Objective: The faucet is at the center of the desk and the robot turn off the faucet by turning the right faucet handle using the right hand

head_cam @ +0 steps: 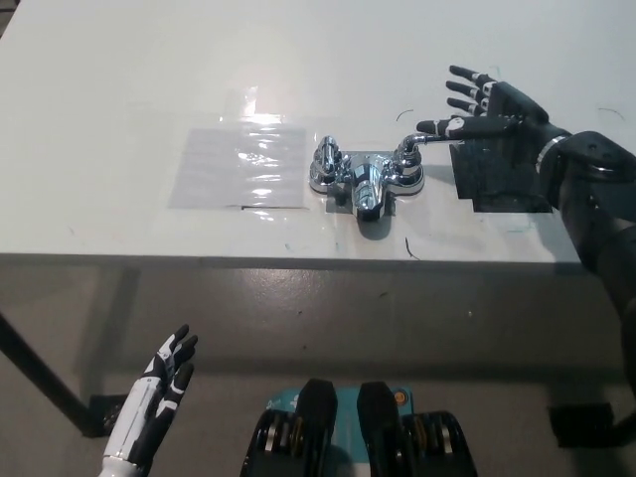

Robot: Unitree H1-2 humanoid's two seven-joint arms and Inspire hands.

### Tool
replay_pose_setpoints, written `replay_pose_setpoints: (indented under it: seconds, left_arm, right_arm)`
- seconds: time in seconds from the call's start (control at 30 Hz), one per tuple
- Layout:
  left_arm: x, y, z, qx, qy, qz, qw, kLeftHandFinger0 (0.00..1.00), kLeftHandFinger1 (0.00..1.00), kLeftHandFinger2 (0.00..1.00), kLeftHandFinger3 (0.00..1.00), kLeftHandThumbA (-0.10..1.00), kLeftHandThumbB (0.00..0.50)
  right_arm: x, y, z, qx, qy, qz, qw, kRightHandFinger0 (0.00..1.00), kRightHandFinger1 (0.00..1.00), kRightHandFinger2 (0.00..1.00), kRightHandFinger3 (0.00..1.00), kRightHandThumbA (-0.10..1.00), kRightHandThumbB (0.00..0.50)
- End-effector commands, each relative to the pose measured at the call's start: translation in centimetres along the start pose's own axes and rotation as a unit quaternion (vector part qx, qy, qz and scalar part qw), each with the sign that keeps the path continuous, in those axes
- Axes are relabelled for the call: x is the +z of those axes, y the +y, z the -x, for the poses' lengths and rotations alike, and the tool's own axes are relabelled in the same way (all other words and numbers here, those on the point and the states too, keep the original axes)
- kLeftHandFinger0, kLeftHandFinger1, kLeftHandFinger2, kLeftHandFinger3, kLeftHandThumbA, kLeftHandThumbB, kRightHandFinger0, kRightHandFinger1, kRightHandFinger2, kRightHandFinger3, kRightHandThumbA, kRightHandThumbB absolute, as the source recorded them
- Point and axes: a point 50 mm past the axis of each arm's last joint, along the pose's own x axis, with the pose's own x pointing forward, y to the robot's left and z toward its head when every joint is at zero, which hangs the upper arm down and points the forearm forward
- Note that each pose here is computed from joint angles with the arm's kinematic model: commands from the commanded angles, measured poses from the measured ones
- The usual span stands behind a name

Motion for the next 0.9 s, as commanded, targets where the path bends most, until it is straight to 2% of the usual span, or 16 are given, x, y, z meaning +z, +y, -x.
replay_pose_setpoints:
  seconds: [0.0, 0.3, 0.53, 0.7, 0.87]
  left_arm:
    - [1.3, 0.3, -0.4, -0.011, -0.034, -0.013, 0.999, 1.00, 1.00, 1.00, 1.00, 0.91, 0.354]
    - [1.4, 0.3, -0.6, -0.013, -0.037, -0.014, 0.999, 1.00, 1.00, 1.00, 1.00, 0.90, 0.361]
    - [1.5, 0.4, -0.8, -0.015, -0.037, -0.014, 0.999, 1.00, 1.00, 1.00, 1.00, 0.91, 0.352]
    - [1.5, 0.4, -0.6, -0.013, -0.036, -0.015, 0.999, 1.00, 1.00, 1.00, 1.00, 0.90, 0.359]
    - [1.5, 0.4, -0.8, -0.013, -0.038, -0.016, 0.999, 1.00, 1.00, 1.00, 1.00, 0.90, 0.355]
  right_arm:
    - [4.3, 0.0, -0.4, 0.007, -0.040, 0.017, 0.999, 1.00, 1.00, 1.00, 1.00, 1.00, 0.425]
    - [3.0, 1.2, -0.7, 0.017, -0.039, 0.006, 0.999, 1.00, 1.00, 1.00, 1.00, 1.00, 0.444]
    - [2.7, 2.3, -1.0, 0.026, -0.039, 0.001, 0.999, 1.00, 1.00, 1.00, 1.00, 1.00, 0.429]
    - [2.0, 3.3, -1.2, 0.038, -0.026, 0.007, 0.999, 1.00, 1.00, 1.00, 1.00, 1.00, 0.440]
    - [1.3, 3.7, -1.2, 0.063, -0.013, 0.025, 0.998, 1.00, 1.00, 1.00, 1.00, 1.00, 0.414]
